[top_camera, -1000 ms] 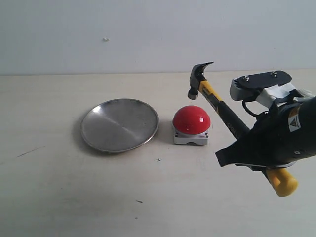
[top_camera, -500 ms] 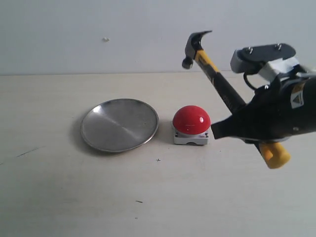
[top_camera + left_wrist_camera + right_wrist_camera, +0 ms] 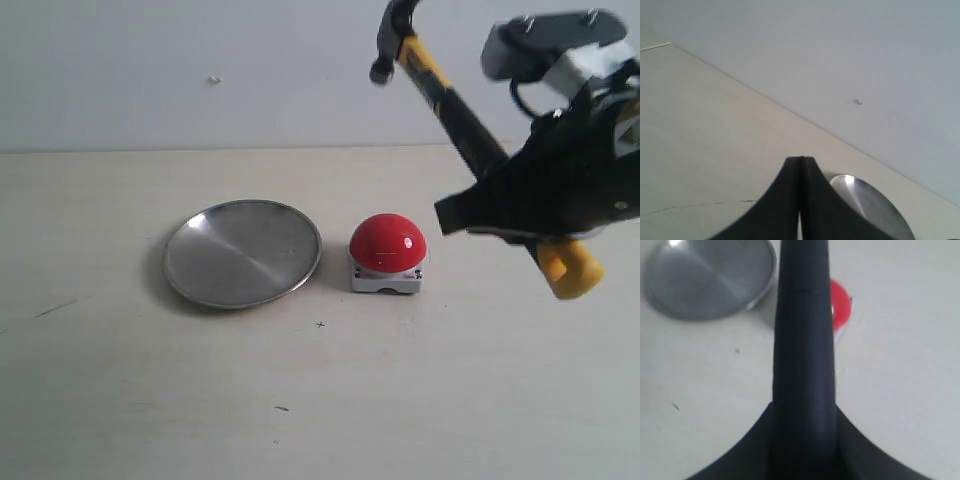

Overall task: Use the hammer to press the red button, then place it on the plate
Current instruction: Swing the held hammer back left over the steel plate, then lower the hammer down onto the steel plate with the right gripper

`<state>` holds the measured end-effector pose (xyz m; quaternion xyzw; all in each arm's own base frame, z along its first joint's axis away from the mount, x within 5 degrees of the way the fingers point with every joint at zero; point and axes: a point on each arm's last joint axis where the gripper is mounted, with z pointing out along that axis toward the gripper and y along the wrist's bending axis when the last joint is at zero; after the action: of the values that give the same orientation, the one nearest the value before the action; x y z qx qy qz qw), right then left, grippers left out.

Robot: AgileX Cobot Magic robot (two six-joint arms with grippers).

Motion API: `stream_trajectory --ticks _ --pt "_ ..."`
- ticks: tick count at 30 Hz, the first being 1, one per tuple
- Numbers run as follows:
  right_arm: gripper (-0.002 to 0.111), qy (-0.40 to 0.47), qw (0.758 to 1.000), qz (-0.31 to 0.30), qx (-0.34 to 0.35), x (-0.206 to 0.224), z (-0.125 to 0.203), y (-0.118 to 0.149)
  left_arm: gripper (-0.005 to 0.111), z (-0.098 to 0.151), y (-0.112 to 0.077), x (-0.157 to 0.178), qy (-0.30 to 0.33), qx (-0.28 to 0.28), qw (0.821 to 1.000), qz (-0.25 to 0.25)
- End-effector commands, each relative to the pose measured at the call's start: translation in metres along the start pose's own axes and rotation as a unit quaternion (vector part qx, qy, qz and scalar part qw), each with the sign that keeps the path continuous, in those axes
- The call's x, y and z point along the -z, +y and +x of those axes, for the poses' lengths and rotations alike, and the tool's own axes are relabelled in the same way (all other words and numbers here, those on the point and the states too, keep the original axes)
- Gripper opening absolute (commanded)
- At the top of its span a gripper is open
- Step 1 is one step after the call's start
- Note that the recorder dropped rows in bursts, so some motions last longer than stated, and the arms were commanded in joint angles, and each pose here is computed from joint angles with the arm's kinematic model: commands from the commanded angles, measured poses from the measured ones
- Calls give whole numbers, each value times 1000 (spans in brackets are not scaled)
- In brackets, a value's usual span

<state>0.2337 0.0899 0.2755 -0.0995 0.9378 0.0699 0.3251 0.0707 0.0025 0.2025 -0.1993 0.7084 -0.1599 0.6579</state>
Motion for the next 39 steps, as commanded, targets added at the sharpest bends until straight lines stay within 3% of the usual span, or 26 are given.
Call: stream_trajectory --ticks 1,3,6,13,23,29,31,39 --pt "0 121 992 18 37 -44 23 -2 0 0 0 1 -2 -4 1000 3" --pt "0 168 984 15 53 -60 31 -2 0 0 0 1 -2 -4 1000 3" --pt "0 161 986 9 48 -65 24 1 0 0 0 1 -2 -4 1000 3" --pt "0 1 999 -48 -18 -27 -14 12 0 0 0 1 -2 -5 1000 3" --pt "0 -101 971 -194 -101 -25 -34 40 0 0 0 1 -2 -5 1000 3" --pt "0 -116 950 -260 -126 -54 -35 74 0 0 0 1 -2 -5 1000 3" --pt "0 -108 954 -264 -96 -66 -33 81 0 0 0 1 -2 -5 1000 3" --pt "0 -51 952 -272 -132 -132 -45 110 0 0 0 1 -2 -6 1000 3"
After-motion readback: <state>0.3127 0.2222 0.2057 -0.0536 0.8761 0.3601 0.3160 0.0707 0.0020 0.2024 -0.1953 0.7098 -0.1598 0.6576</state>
